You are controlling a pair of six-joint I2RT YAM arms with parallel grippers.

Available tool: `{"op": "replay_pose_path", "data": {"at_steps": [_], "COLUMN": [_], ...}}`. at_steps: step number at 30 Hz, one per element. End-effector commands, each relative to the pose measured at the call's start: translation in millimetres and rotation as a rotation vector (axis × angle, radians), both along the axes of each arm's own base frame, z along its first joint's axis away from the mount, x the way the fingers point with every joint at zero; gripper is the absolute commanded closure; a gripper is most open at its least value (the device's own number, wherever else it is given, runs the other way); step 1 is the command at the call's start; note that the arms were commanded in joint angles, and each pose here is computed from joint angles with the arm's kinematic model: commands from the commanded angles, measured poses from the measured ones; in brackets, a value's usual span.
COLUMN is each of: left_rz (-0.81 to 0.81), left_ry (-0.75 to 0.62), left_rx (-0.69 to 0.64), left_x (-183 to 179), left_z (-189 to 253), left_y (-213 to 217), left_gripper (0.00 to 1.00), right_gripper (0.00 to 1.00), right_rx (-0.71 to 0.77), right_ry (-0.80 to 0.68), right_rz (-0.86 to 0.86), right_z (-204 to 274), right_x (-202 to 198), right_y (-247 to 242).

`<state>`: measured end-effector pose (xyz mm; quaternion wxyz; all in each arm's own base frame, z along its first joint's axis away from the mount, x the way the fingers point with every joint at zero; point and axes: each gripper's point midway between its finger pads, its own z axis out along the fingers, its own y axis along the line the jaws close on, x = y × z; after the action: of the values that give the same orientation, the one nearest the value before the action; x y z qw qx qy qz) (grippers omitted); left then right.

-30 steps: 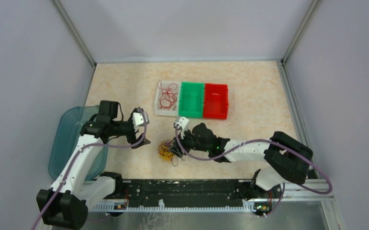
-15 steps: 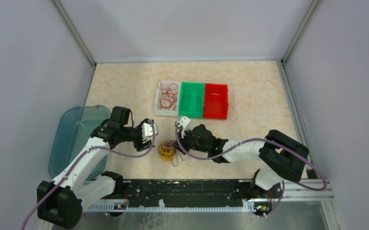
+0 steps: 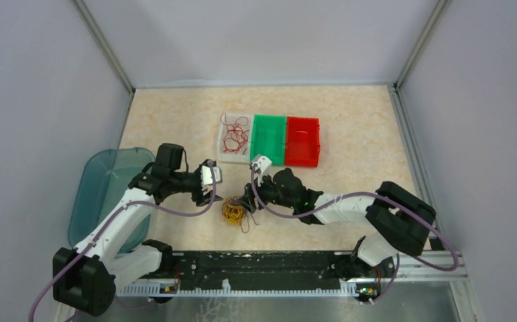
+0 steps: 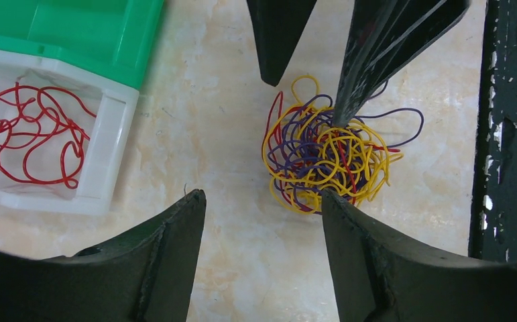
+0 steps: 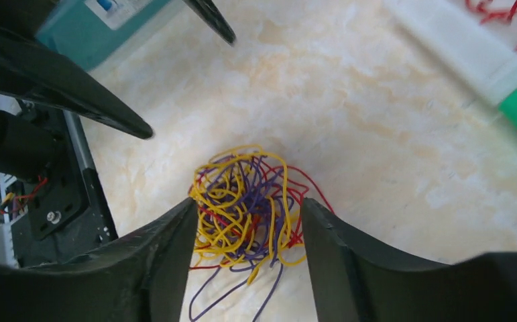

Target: Untangle the cables

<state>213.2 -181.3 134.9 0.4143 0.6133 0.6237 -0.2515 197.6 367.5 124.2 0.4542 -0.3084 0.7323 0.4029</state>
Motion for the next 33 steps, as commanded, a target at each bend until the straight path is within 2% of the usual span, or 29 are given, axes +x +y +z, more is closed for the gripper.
{"op": "replay_pose_path", "data": {"at_steps": [1, 3, 4, 7, 10, 11, 20, 28, 33], "left_rz": [-0.023, -0.033, -0.037, -0.048, -0.046, -0.046, -0.014, -0.027, -0.086], "left_ry": [-0.003, -0.011, -0.016, -0.035, -0.039, -0.034, 0.008, -0.003, -0.048], "left_rx": [0.016, 0.026, 0.027, 0.03, 0.035, 0.036, -0.057, -0.132, -0.135], "left_x": [-3.4, -5.6, -6.2, -6.6, -5.1, -5.6, -6.7, -4.2, -11.1], "left_z": [3.2, 1.7, 2.0, 4.1, 5.5, 5.1, 26.9, 53.7, 55.7], "left_y": [1.1, 2.9, 3.1, 3.4, 4.0, 4.1, -6.5, -16.8, -17.9], "left_gripper": [0.28, 0.26, 0.25, 0.24, 0.23, 0.24, 0.23, 0.27, 0.33], "right_gripper": [0.37, 0.38, 0.42, 0.71, 0.97, 1.0, 1.0, 1.0, 1.0], "right_rx": [-0.044, -0.083, -0.092, -0.059, 0.026, 0.054, 0.235, 0.241, 0.253], "right_ry": [0.073, 0.099, 0.107, 0.092, 0.021, -0.005, -0.137, -0.121, -0.103], "right_rz": [0.07, 0.088, 0.097, 0.093, 0.06, 0.05, 0.093, 0.167, 0.214], "right_z": [-22.7, -36.8, -42.1, -38.4, -9.8, 1.8, 86.9, 92.7, 91.6], "right_x": [0.1, 0.1, -0.3, 3.1, 10.4, 11.9, 2.6, -10.7, -19.5], "right_y": [15.4, 20.1, 22.2, 27.0, 26.4, 25.3, 17.9, 20.9, 23.1]}}
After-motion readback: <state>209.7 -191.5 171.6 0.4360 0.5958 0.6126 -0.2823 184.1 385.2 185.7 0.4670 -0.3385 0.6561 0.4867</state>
